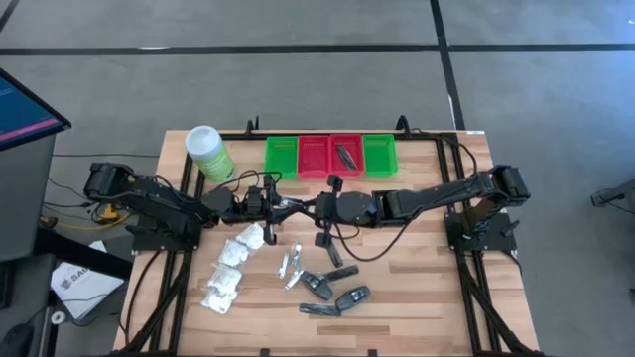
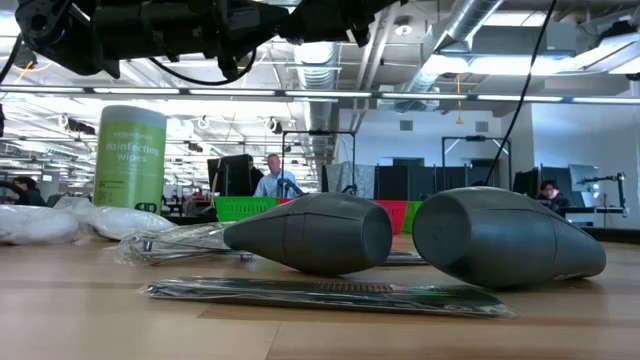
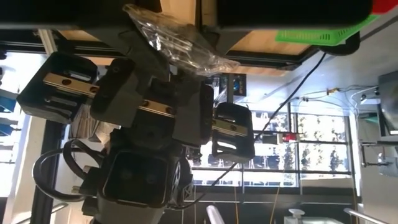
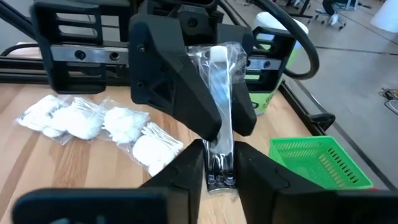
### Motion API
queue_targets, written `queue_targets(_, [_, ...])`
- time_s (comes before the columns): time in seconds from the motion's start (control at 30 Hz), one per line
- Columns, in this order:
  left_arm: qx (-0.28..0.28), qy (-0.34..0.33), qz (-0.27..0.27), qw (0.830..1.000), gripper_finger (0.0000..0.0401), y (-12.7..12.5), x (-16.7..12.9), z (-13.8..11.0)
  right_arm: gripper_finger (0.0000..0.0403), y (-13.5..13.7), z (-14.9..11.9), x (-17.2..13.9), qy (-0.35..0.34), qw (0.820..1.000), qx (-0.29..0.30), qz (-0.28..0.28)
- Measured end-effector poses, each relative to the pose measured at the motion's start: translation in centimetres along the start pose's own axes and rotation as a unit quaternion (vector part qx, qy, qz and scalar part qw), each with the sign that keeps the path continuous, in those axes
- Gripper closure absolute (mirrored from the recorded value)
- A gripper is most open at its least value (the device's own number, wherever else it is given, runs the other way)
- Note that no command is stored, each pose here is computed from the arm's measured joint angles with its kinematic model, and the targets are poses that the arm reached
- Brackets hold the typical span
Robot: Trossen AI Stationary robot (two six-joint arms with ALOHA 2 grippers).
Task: Pick & Place Travel size toiletries
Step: Put the silver nail cutter into the left green bin
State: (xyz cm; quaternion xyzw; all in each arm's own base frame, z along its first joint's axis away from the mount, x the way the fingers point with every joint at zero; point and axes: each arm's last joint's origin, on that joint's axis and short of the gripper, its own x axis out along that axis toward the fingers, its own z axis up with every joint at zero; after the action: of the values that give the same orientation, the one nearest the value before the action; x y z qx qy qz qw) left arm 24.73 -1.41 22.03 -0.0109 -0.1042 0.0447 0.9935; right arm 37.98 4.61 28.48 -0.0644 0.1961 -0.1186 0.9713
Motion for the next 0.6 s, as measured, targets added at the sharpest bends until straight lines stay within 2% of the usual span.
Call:
queue_targets(0.4, [-0.002,-0.001,-0.003,1.0,0.0359,0.0,0.0,0.0,0.0222,-0.6,-0.6,0.2,0.03,0.999,-0.005,-0.01])
queue_targets(0.6, [-0.001,-0.001,0.013,1.0,0.0359,0.7,0.1,0.0,0.0194,-1.3,-1.4,0.4,0.068,0.997,0.003,-0.023])
